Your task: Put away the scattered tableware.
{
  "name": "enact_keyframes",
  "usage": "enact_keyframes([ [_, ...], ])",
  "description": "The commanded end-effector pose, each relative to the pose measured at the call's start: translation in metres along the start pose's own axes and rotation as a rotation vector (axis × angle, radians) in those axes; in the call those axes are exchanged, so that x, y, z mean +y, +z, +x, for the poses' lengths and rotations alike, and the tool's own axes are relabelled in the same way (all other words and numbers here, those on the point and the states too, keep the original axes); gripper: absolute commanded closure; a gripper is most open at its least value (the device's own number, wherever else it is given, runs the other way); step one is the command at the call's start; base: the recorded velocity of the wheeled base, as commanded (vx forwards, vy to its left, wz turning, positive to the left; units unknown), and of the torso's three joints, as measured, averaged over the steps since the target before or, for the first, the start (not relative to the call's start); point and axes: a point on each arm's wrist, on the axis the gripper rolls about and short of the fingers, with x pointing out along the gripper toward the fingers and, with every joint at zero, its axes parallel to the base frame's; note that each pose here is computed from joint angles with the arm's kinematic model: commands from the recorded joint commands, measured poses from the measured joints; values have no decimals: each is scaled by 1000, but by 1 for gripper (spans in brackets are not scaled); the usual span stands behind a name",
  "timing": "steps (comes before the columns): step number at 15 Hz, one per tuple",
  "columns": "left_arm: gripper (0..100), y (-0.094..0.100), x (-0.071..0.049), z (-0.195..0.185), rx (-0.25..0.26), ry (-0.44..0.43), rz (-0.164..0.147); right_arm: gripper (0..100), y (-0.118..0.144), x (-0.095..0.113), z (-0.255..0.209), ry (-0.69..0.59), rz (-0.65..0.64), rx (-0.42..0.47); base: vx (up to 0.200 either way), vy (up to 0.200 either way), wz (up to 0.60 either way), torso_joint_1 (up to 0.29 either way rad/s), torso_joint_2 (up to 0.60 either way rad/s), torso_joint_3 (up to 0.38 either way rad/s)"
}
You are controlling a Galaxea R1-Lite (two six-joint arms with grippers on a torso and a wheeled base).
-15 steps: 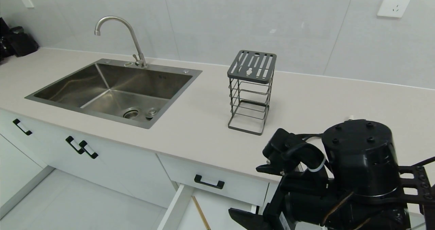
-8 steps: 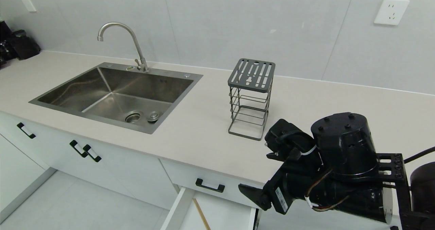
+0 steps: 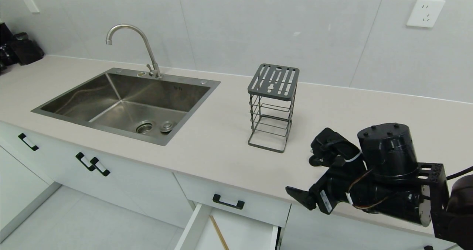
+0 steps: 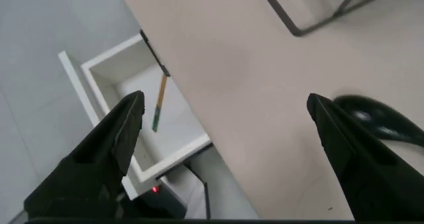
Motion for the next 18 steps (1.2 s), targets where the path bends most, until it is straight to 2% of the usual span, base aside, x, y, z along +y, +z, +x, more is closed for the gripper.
enact_keyframes([
  [1, 0, 0, 0, 0, 0, 0, 0, 0, -6, -23, -15, -43, -8, -11, 0, 0, 0, 0, 0, 0],
  [4, 0, 0, 0, 0, 0, 0, 0, 0, -19, -47, -24, -86, -12, 11, 0, 0, 0, 0, 0, 0],
  [8, 0, 0, 0, 0, 0, 0, 0, 0, -31, -82, -23, -110, -88, 27, 0, 0, 0, 0, 0, 0],
  [11, 0, 0, 0, 0, 0, 0, 0, 0, -46, -106, -15, -120, -45, 64, 0, 0, 0, 0, 0, 0],
  [18, 0, 0, 0, 0, 0, 0, 0, 0, -53, -125, 22, -132, -27, 92, 0, 0, 0, 0, 0, 0],
])
